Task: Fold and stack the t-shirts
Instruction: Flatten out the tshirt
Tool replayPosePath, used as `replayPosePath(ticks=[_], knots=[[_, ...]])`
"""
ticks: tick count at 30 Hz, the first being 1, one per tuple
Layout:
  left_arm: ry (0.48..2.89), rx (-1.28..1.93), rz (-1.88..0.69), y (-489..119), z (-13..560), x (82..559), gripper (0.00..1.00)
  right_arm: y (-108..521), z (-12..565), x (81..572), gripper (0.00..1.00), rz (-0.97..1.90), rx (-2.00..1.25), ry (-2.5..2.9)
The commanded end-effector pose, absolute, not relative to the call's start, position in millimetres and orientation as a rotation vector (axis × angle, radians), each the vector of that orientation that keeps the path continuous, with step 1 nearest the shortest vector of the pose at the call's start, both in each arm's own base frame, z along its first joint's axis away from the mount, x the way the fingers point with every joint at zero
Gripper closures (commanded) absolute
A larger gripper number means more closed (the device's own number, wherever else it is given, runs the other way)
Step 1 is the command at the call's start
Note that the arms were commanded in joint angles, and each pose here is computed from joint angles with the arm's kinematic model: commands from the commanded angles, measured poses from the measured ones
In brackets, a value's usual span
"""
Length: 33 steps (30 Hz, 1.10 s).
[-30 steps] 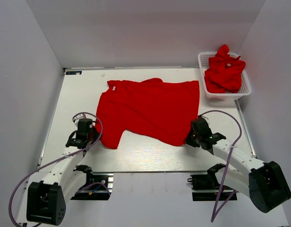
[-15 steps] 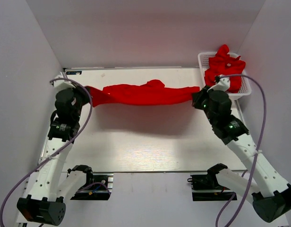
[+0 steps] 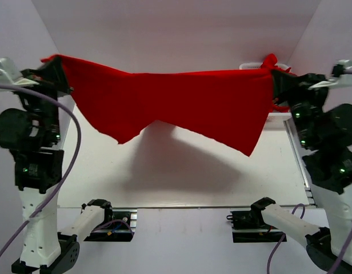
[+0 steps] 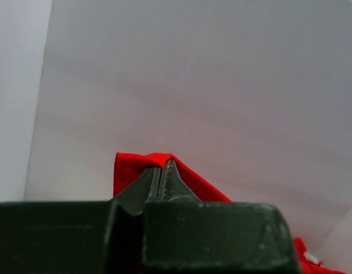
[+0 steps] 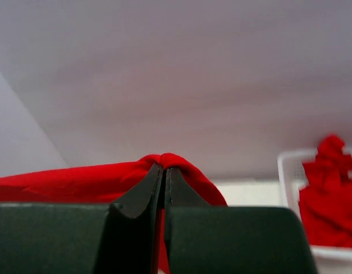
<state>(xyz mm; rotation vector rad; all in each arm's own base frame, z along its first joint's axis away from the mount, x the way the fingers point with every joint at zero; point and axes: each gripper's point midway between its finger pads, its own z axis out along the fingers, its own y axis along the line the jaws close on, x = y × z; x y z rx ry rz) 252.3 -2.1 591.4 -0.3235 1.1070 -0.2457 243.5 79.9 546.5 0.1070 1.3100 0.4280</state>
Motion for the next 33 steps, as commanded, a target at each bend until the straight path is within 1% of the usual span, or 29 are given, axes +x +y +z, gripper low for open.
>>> replayPosePath(ticks=[1,2,3,4,8,9,10,14,17,18,19,21,22,23,24,25,26,27,28,29,30,32,33], knots=[[1.001,-0.245,-0.168,5,643,221,1.0,73,592,208,1.0,0.43,-0.003,1.207],[0.93,-0.233,-0.171,7,670,199,1.0,67,614,190,1.0,0.451,-0.011,1.147],[0.926,-0.21,-0.152,6,677,197,1.0,72,616,183,1.0,0.463,-0.059,1.148],[0.871,-0.19,-0.151,8,698,176,1.0,70,628,170,1.0,0.473,-0.087,1.113],[0.761,-0.153,-0.122,12,737,135,1.0,64,651,138,1.0,0.496,-0.137,1.034],[0.753,-0.14,-0.128,10,741,135,1.0,63,652,135,1.0,0.495,-0.144,1.024],[0.716,-0.129,-0.121,11,750,122,1.0,61,656,128,1.0,0.501,-0.151,1.005],[0.686,-0.083,-0.09,6,758,126,1.0,55,656,136,1.0,0.463,-0.11,1.0],[0.739,-0.082,-0.059,5,746,159,1.0,57,638,165,1.0,0.413,-0.068,1.051],[0.755,-0.075,-0.044,4,741,168,1.0,61,621,184,1.0,0.387,-0.048,1.1],[0.813,-0.08,-0.034,2,726,195,1.0,61,609,201,1.0,0.359,-0.012,1.123],[0.857,-0.069,-0.017,-1,710,220,1.0,63,589,229,1.0,0.318,0.047,1.161],[0.932,-0.077,-0.001,-3,686,253,1.0,70,566,251,1.0,0.289,0.052,1.221],[0.957,-0.078,0.018,-3,674,274,1.0,67,542,269,1.0,0.231,0.097,1.276],[1.038,-0.103,0.047,-1,641,305,1.0,73,533,285,1.0,0.237,0.12,1.291],[1.072,-0.105,0.064,0,625,325,1.0,79,486,313,1.0,0.174,0.129,1.392],[1.085,-0.121,0.077,2,612,341,1.0,82,470,323,1.0,0.162,0.149,1.423],[1.188,-0.106,0.091,-4,568,382,1.0,92,451,349,1.0,0.151,0.168,1.449],[1.231,-0.099,0.097,-6,547,402,1.0,93,421,362,1.0,0.112,0.192,1.504],[1.285,-0.082,0.098,-11,519,425,1.0,99,384,392,1.0,0.063,0.207,1.584],[1.376,-0.065,0.092,-19,477,461,1.0,97,369,403,1.0,0.049,0.235,1.616],[1.464,-0.072,0.084,-21,428,497,1.0,104,345,422,1.0,0.065,0.246,1.667],[1.573,-0.072,0.099,-20,371,530,1.0,110,299,451,1.0,0.053,0.239,1.769]])
